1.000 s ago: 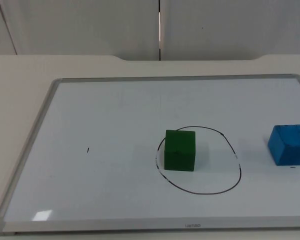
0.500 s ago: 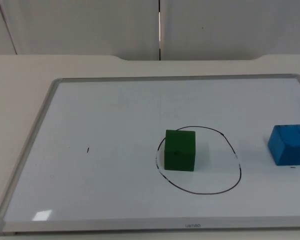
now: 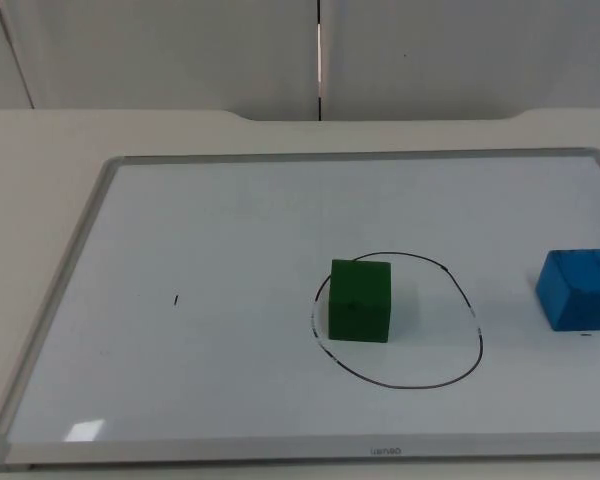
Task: Push the two cubes into the marked area.
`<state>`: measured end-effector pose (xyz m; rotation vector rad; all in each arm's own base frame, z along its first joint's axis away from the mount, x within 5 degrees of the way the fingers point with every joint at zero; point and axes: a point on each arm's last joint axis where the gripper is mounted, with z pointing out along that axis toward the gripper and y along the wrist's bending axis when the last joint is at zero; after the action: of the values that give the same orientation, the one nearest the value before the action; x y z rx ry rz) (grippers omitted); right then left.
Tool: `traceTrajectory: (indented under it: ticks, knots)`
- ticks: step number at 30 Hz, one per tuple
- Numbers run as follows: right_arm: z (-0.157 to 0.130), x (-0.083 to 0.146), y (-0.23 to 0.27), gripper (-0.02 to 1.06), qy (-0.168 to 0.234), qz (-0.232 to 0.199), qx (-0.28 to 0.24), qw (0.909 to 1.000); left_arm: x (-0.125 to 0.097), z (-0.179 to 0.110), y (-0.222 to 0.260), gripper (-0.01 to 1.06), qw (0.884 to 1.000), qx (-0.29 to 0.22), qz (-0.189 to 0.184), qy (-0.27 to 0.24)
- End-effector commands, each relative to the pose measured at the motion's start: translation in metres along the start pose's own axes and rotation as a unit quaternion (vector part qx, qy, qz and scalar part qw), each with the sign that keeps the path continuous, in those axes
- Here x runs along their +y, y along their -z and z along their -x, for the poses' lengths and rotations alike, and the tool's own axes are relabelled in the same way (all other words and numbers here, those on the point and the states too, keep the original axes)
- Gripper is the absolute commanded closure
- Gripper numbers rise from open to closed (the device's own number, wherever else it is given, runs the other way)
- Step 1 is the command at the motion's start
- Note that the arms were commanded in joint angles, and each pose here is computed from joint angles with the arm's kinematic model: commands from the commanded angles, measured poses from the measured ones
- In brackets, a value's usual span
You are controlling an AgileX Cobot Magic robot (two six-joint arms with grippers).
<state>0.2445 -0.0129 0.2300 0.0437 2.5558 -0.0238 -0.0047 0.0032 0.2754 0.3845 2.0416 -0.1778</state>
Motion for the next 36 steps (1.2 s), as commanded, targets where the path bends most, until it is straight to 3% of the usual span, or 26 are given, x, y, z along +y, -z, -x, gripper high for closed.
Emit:
traceTrajectory:
  ticks: [1, 4, 5, 10, 11, 16, 18, 23, 30, 32, 36]
  knots:
    - [0.004, -0.001, -0.007, 0.08, 0.006, -0.003, -0.01, 0.9999, 0.001, 0.0, -0.001, 1.05, 1.0, -0.004, 0.005, 0.0]
    - [0.007, -0.001, -0.025, 0.29, 0.002, -0.002, -0.018, 0.9998, 0.001, 0.0, -0.001, 1.05, 1.0, -0.004, 0.005, 0.0]
    - [0.007, -0.001, -0.025, 0.29, 0.002, -0.002, -0.018, 0.9998, 0.001, 0.0, -0.001, 1.05, 1.0, -0.004, 0.005, 0.0]
    - [0.01, -0.002, -0.047, 0.65, 0.0, -0.002, -0.029, 0.9996, 0.001, 0.0, -0.001, 1.05, 1.0, -0.004, 0.005, 0.0]
    - [0.01, -0.002, -0.047, 0.65, 0.0, -0.002, -0.029, 0.9996, 0.001, 0.0, -0.001, 1.05, 1.0, -0.004, 0.005, 0.0]
    - [0.011, -0.002, -0.062, 1.0, -0.014, -0.002, -0.037, 0.9992, 0.001, 0.0, -0.001, 1.05, 1.0, -0.004, 0.006, 0.0]
    - [0.01, -0.001, -0.065, 1.05, -0.029, 0.001, -0.035, 0.999, 0.001, 0.0, -0.001, 1.05, 1.0, -0.004, 0.006, 0.0]
    - [0.007, 0.0, -0.075, 1.05, -0.065, 0.008, -0.021, 0.9976, 0.001, 0.0, -0.001, 1.05, 1.0, -0.004, 0.006, 0.0]
    - [0.005, 0.001, -0.08, 1.05, -0.073, 0.009, -0.007, 0.9973, 0.001, 0.0, -0.001, 1.05, 1.0, -0.004, 0.006, 0.0]
    - [0.005, 0.001, -0.082, 1.05, -0.073, 0.01, 0.005, 0.9973, 0.001, 0.0, -0.001, 1.05, 1.0, -0.004, 0.006, 0.0]
    - [0.013, 0.002, -0.096, 1.05, -0.07, 0.015, 0.078, 0.9944, 0.001, 0.0, -0.001, 1.05, 1.0, -0.004, 0.006, 0.0]
